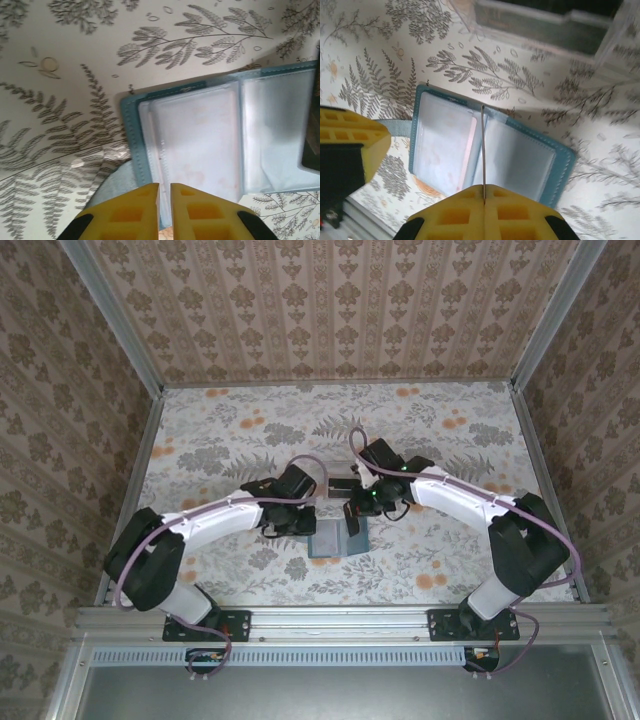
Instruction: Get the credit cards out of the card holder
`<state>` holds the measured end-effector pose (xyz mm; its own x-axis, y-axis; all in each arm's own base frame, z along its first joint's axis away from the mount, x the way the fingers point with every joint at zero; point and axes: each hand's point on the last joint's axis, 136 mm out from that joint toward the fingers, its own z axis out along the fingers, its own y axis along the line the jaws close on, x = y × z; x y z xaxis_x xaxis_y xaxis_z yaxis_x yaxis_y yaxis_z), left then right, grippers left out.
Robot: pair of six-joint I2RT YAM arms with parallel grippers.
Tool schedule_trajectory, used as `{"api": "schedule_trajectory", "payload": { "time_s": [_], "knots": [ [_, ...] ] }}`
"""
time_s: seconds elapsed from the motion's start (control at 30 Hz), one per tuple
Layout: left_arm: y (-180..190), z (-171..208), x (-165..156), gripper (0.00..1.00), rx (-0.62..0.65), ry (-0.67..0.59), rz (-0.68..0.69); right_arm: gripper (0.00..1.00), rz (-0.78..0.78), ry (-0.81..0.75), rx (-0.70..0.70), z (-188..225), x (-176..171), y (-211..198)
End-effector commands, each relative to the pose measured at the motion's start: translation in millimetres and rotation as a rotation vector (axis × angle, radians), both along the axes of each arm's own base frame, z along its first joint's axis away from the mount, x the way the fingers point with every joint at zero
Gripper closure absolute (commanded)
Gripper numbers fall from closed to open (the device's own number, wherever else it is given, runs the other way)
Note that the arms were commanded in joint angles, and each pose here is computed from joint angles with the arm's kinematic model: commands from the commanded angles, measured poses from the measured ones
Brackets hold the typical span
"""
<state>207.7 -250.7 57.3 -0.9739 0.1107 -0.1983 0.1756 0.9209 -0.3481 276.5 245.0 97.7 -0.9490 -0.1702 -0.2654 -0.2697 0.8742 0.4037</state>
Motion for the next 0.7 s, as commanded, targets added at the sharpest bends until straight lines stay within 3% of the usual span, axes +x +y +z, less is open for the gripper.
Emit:
{"api": "schedule_trajectory", "payload": {
  "time_s": [0.0,0.33,0.67],
  "knots": [
    [15.8,-0.2,-1.2,0.83,0.009,-0.013,0.049,0.92,0.232,-0.122,-0.116,13.8,4.4,-10.3],
    [29.9,0.3,-6.5,0.75,-0.04,-0.022,0.101,0.97,0.801,-0.394,-0.345,38.3,35.9,-13.0],
    [35.4,9.2,-9.3,0.74,-0.059,-0.04,0.116,0.99,1.065,-0.385,-0.448,39.1,69.9,-0.9]
  ]
}}
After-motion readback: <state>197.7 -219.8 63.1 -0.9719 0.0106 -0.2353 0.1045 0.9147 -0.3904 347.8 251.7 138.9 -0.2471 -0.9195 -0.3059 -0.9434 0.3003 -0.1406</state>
